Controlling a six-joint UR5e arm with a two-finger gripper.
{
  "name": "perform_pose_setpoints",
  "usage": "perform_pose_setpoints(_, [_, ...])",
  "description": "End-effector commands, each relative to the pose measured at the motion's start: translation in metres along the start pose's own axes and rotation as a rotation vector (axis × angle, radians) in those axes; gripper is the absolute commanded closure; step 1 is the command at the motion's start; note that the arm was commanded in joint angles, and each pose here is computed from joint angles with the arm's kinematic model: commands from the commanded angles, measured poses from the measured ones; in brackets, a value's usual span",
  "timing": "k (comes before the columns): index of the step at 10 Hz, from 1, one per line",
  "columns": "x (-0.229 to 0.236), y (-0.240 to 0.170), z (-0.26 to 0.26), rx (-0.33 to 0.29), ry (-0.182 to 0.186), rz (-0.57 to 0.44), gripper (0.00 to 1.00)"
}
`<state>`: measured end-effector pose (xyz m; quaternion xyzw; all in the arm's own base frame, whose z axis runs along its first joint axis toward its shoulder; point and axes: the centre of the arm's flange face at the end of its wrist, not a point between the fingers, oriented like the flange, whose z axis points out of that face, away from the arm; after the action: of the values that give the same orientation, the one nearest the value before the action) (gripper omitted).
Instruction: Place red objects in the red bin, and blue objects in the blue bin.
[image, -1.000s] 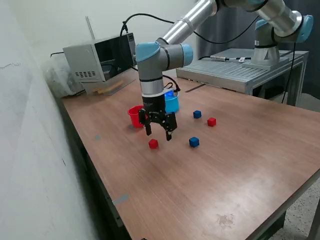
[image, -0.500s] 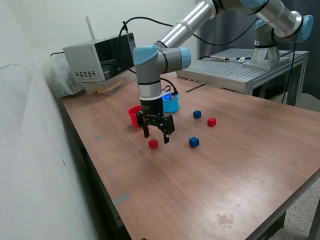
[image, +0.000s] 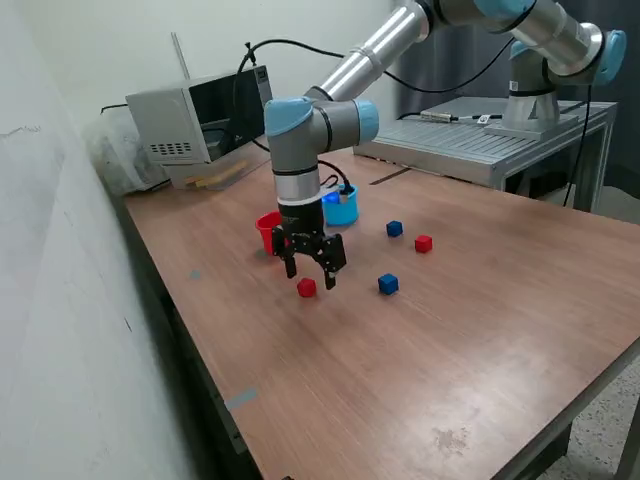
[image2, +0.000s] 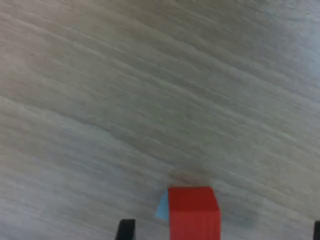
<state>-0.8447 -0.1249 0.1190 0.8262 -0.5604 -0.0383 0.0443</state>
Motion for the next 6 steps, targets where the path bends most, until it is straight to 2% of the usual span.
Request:
perform_pose_setpoints(1, [-0.008,-0.001,0.000,-0.001,-0.004,0.003,0.00])
perform_pose_setpoints(6, [-0.008,-0.003,0.011,0.010,0.000,0.003,0.00])
